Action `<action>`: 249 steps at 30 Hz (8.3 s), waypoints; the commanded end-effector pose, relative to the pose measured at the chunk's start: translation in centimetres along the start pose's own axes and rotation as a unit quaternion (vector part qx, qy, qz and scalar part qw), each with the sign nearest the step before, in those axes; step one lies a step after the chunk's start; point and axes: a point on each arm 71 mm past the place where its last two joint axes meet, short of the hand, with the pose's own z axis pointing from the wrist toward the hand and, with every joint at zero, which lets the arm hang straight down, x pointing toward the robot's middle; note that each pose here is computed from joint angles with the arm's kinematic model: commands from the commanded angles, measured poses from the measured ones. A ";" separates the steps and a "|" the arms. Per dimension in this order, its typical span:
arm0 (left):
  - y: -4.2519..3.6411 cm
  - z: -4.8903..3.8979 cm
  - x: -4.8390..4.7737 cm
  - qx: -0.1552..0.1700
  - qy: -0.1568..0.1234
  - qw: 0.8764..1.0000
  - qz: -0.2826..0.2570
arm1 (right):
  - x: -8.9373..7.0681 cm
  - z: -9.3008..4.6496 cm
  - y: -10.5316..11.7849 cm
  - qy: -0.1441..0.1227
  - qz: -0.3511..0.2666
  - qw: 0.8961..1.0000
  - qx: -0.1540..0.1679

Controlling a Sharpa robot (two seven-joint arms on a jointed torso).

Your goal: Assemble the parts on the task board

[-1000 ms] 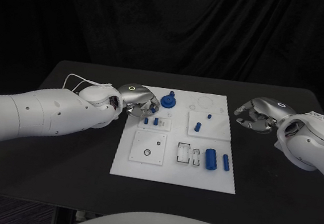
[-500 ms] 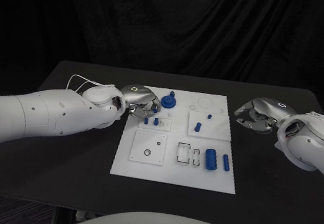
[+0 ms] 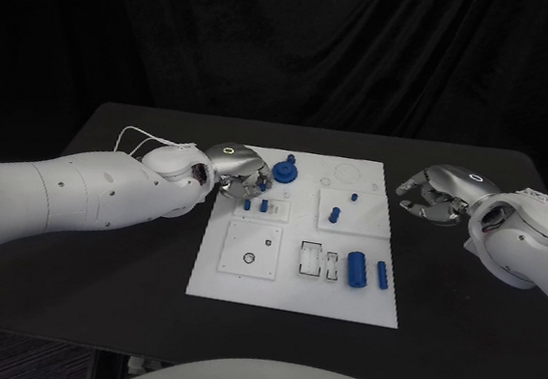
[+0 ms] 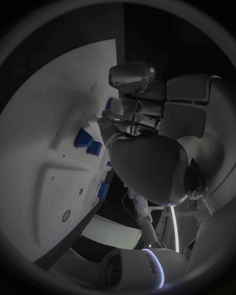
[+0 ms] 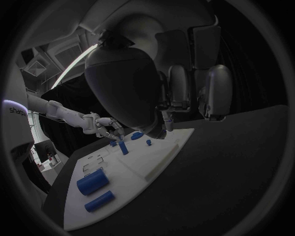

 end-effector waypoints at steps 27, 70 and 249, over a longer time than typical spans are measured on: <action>0.66 -0.55 1.21 -0.014 0.029 0.999 -0.009 | 0.2 0.0 -0.1 0.006 -0.001 1.000 0.006; 0.85 -10.68 -2.82 0.092 -0.193 0.783 -0.584 | -3.2 1.3 3.9 0.033 -0.023 0.997 -0.065; -0.41 -9.07 2.19 0.098 -0.109 0.717 -0.681 | 9.2 1.7 18.4 0.010 -0.086 0.955 -0.284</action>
